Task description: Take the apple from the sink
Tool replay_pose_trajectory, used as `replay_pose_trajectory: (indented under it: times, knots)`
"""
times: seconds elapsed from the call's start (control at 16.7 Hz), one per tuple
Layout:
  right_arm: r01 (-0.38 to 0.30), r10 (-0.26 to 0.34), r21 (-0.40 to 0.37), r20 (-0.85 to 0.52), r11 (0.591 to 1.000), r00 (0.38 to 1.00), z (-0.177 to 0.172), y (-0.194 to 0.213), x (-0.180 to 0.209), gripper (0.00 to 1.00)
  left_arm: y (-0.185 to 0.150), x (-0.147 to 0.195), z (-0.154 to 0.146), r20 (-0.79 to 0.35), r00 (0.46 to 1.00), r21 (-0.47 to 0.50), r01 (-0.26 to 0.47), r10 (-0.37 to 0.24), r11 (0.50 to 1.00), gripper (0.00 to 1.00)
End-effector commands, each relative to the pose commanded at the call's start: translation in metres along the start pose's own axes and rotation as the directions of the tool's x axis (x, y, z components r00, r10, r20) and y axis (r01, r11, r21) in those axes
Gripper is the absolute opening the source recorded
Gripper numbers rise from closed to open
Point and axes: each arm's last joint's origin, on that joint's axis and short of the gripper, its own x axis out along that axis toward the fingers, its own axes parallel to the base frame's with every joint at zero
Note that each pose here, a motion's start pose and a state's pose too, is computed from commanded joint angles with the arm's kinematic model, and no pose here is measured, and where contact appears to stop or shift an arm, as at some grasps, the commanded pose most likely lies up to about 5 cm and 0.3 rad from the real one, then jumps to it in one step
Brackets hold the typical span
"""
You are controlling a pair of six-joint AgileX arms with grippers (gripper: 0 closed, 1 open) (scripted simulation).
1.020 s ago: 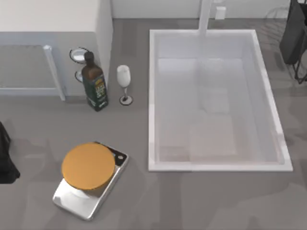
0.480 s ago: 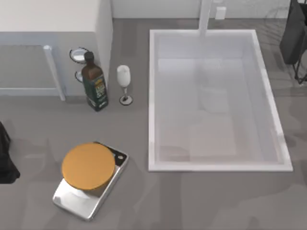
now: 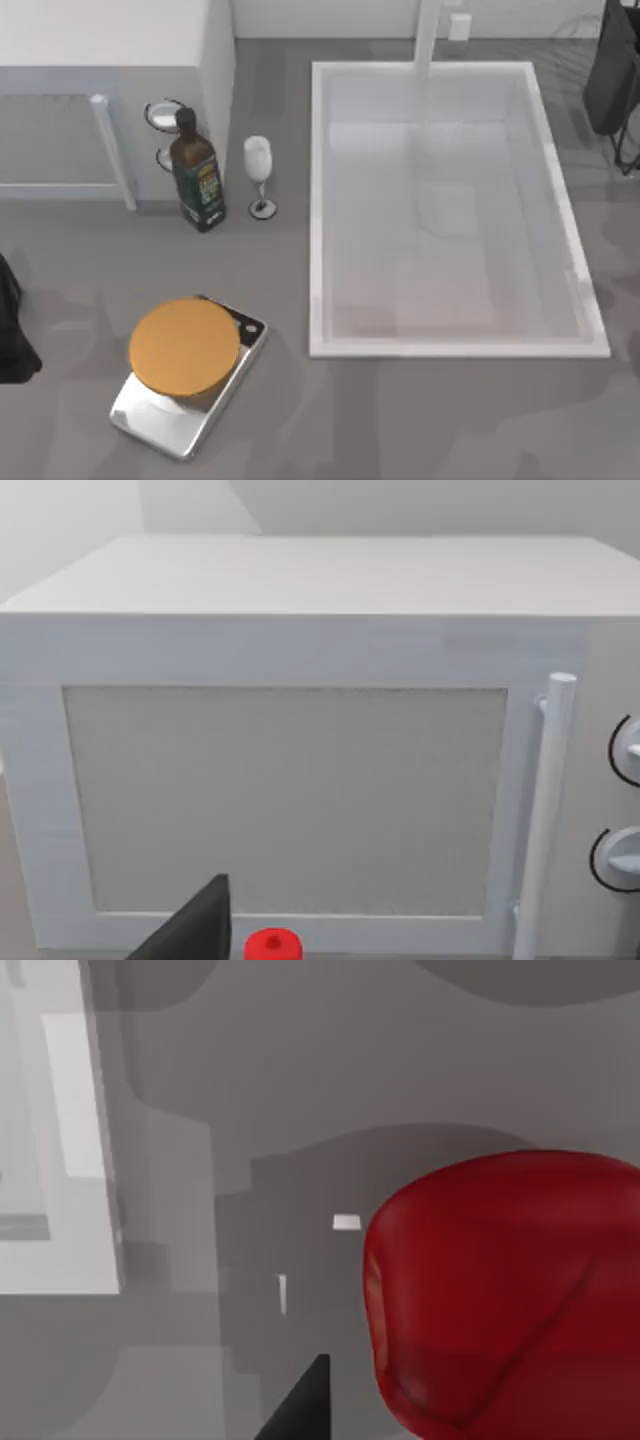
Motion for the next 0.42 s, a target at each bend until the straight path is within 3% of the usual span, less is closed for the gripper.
replay_pose_trajectory:
  times: [0.12,0.42]
  knots:
    - [0.0,0.0,0.0,0.0,1.0,1.0,0.0,0.0,0.0,1.0,0.0,0.0,0.0,0.0,1.0,0.0,0.0,0.0,1.0,1.0]
    - [0.0,0.0,0.0,0.0,1.0,1.0,0.0,0.0,0.0,1.0,0.0,0.0,0.0,0.0,1.0,0.0,0.0,0.0,1.0,1.0]
